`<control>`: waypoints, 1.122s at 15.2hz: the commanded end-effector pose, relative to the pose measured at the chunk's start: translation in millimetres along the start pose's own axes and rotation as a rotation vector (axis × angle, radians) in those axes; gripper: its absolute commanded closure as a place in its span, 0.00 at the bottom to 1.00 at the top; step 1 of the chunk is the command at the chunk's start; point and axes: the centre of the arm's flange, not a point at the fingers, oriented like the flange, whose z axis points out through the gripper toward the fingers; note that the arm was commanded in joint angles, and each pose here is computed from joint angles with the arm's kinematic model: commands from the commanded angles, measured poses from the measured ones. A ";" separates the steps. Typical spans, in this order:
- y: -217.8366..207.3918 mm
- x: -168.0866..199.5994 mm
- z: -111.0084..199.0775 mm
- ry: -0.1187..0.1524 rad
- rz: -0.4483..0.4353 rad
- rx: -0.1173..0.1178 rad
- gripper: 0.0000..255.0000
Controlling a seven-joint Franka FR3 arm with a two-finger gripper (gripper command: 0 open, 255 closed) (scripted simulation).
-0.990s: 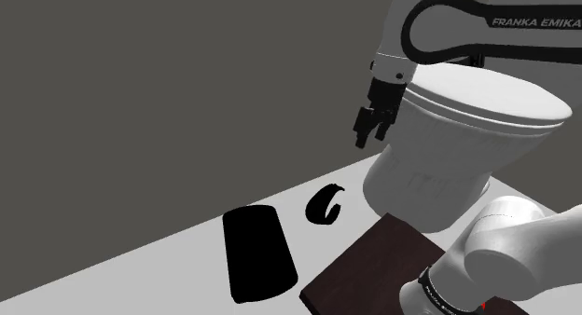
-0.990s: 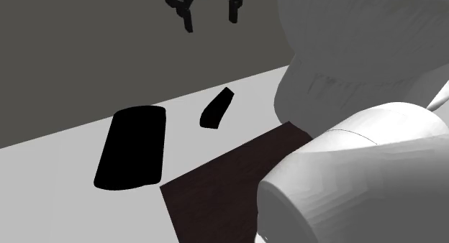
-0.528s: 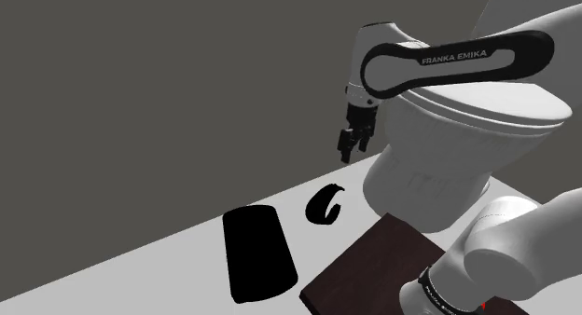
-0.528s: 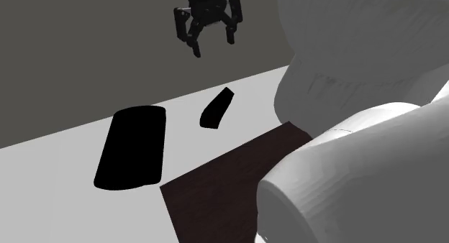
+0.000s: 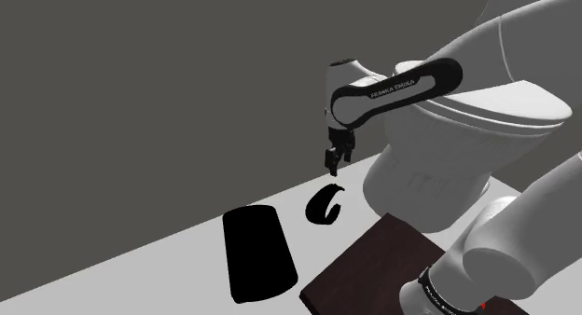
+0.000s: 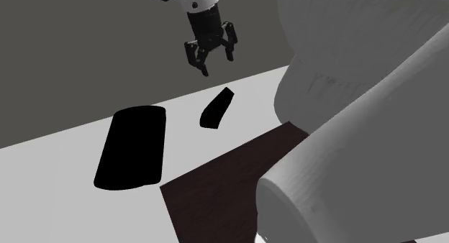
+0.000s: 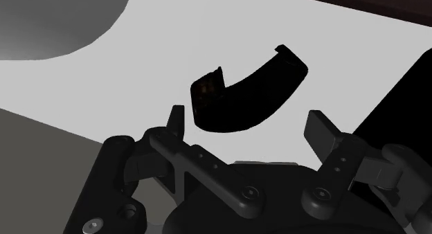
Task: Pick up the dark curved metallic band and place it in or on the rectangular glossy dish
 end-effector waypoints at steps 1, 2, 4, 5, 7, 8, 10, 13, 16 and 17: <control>3.6 16.1 22.4 -0.018 -0.025 -0.023 0.00; 5.7 24.3 33.1 -0.027 -0.037 -0.035 0.00; 9.8 40.5 54.7 -0.045 -0.060 -0.057 0.00; 11.9 48.5 65.5 -0.054 -0.072 -0.068 0.00; 16.2 64.2 87.4 -0.072 -0.096 -0.091 0.00; 18.4 71.9 98.4 -0.081 -0.107 -0.102 0.00; 20.8 77.7 112.5 -0.088 -0.117 -0.111 0.00; 22.6 76.4 128.1 -0.088 -0.117 -0.111 0.00; 24.5 75.1 143.8 -0.088 -0.117 -0.111 0.00; 24.8 74.9 146.8 -0.088 -0.117 -0.111 0.00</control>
